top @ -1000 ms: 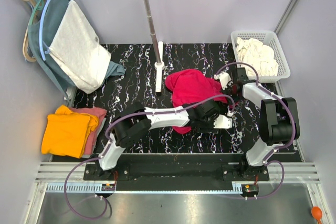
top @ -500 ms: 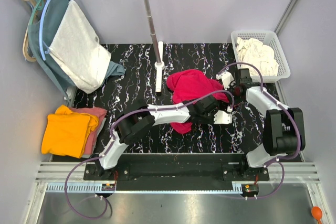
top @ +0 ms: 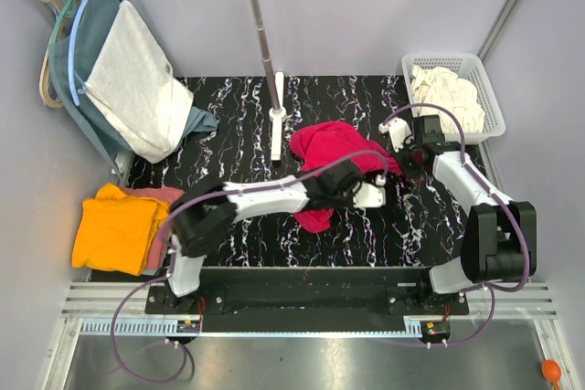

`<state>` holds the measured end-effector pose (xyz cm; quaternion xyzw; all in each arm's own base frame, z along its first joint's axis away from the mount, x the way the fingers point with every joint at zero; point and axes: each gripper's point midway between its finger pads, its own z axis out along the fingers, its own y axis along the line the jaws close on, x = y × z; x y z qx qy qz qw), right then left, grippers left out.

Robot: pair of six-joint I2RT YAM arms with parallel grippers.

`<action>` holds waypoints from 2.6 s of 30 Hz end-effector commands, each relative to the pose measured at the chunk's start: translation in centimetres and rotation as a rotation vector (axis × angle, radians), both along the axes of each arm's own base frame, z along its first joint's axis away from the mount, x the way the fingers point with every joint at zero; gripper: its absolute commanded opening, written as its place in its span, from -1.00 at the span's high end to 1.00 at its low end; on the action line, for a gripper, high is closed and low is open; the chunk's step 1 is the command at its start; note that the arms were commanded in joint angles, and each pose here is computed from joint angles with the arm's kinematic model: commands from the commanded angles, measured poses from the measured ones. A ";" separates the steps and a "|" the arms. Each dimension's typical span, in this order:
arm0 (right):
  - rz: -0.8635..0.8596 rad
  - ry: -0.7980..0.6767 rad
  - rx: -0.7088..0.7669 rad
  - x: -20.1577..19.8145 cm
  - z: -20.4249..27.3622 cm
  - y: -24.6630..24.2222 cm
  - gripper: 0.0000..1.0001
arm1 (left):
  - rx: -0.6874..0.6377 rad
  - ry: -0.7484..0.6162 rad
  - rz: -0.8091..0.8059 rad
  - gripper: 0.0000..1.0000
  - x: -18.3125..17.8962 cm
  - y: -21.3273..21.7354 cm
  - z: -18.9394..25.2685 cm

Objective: Fold and stack the t-shirts
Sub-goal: Flatten the tshirt out

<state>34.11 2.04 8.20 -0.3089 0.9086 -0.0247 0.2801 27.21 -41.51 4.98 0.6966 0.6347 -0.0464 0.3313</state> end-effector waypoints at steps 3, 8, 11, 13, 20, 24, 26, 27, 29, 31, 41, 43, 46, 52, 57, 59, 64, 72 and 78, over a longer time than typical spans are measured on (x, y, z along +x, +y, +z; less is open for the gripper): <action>-0.067 -0.251 -0.038 4.5 9.5 -1.3 1.00 | -0.288 -0.368 0.276 1.00 5.6 6.9 20.3; -0.120 -0.343 -0.089 6.1 14.0 -2.5 1.00 | -0.359 -0.539 0.438 1.00 7.3 14.4 29.1; -0.145 -0.412 -0.120 7.1 17.6 -3.3 1.00 | -0.354 -0.643 0.514 1.00 8.4 18.2 32.5; -0.157 -0.467 -0.144 7.6 20.5 -3.8 1.00 | -0.371 -0.697 0.572 1.00 9.3 20.7 34.5; -0.196 -0.610 -0.189 9.0 28.0 -4.8 1.00 | -0.461 -0.844 0.728 1.00 9.7 27.4 40.9; -0.217 -0.695 -0.210 9.7 32.1 -5.4 1.00 | -0.429 -0.895 0.754 1.00 9.9 29.5 41.3; -0.223 -0.705 -0.224 10.0 32.8 -5.5 1.00 | -0.421 -0.918 0.757 1.00 9.6 30.1 41.3; -0.229 -0.724 -0.227 10.0 33.8 -5.7 1.00 | -0.416 -0.926 0.755 1.00 9.5 30.3 41.3; -0.233 -0.731 -0.230 10.2 34.2 -5.7 1.00 | -0.418 -0.922 0.754 1.00 9.1 30.6 41.6; -0.226 -0.740 -0.213 10.0 34.7 -5.4 1.00 | -0.435 -0.924 0.755 1.00 8.6 30.9 42.3; -0.139 -0.713 -0.106 5.2 35.4 -3.5 1.00 | -0.455 -0.922 0.702 1.00 5.1 32.2 44.4; -0.126 -0.741 -0.085 3.3 36.8 -3.2 1.00 | -0.474 -0.945 0.703 1.00 3.7 33.1 45.7; -0.116 -0.791 -0.065 0.5 38.6 -3.1 1.00 | -0.526 -0.960 0.700 1.00 1.6 34.3 47.6; -0.093 -0.872 -0.020 -4.4 40.5 -2.7 1.00 | -0.722 -0.943 0.665 1.00 -3.5 35.9 51.5; -0.094 -0.922 0.035 -6.7 42.0 -2.3 1.00 | -0.791 -0.874 0.626 1.00 -4.8 35.4 51.4; -0.103 -0.915 0.043 -6.6 42.0 -2.3 1.00 | -0.772 -0.856 0.616 1.00 -4.2 34.9 50.6; -0.108 -0.808 0.007 -2.6 37.9 -2.3 1.00 | -0.659 -0.831 0.635 1.00 0.3 32.8 47.1; -0.103 -0.573 -0.044 7.0 25.0 -2.0 0.98 | -0.440 -0.719 0.618 1.00 10.0 27.2 34.0; -0.095 -0.377 -0.029 10.9 15.1 -1.2 -0.87 | -0.359 -0.587 0.608 1.00 14.6 23.7 24.7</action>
